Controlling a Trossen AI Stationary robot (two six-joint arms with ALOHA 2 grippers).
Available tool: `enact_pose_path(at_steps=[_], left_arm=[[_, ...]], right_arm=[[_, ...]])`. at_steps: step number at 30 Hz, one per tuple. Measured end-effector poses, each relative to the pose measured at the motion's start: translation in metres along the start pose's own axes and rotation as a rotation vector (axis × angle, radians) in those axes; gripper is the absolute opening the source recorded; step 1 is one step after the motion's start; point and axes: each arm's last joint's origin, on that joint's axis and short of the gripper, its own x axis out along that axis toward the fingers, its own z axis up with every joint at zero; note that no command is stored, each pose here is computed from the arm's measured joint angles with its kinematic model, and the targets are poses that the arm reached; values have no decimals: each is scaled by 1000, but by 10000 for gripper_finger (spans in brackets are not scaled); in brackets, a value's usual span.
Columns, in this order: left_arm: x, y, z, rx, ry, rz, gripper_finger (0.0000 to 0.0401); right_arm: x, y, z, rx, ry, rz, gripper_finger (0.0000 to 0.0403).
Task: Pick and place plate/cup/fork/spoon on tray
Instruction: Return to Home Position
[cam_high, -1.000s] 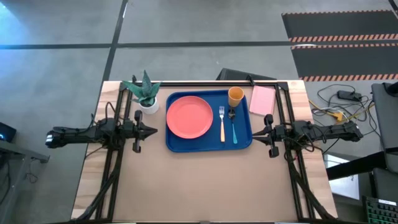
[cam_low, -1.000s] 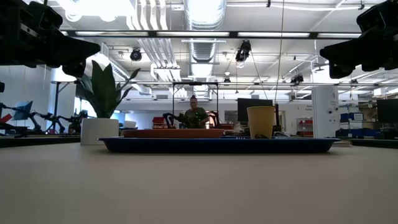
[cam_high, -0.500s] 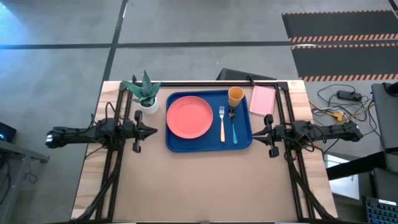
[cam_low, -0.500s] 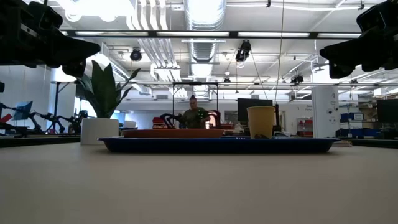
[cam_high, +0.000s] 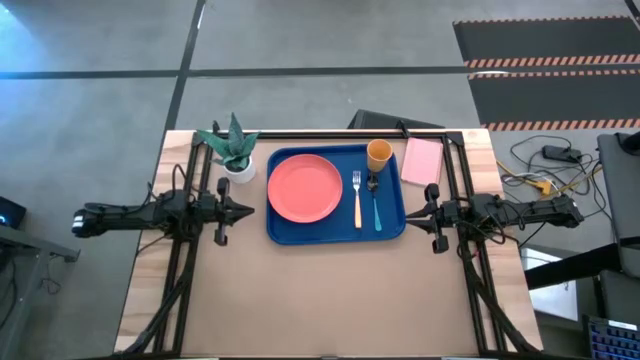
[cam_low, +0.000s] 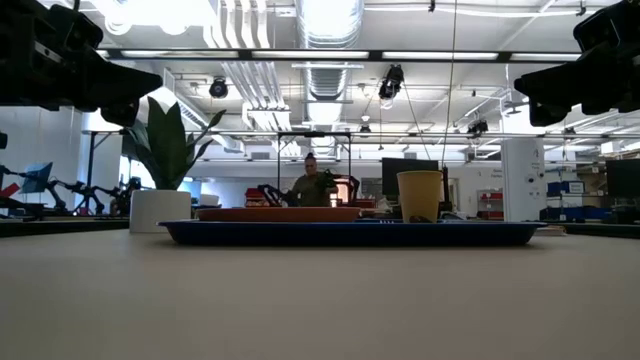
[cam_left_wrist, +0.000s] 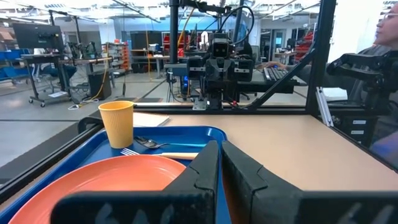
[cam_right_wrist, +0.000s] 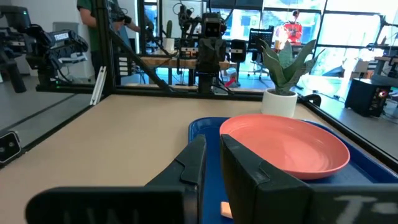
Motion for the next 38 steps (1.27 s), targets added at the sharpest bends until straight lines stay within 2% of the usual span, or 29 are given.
enact_pose_path(at_steps=[38], left_arm=[[7, 0, -11, 2, 122, -1, 0]], right_arm=[[0, 0, 0, 0, 0, 0, 38]])
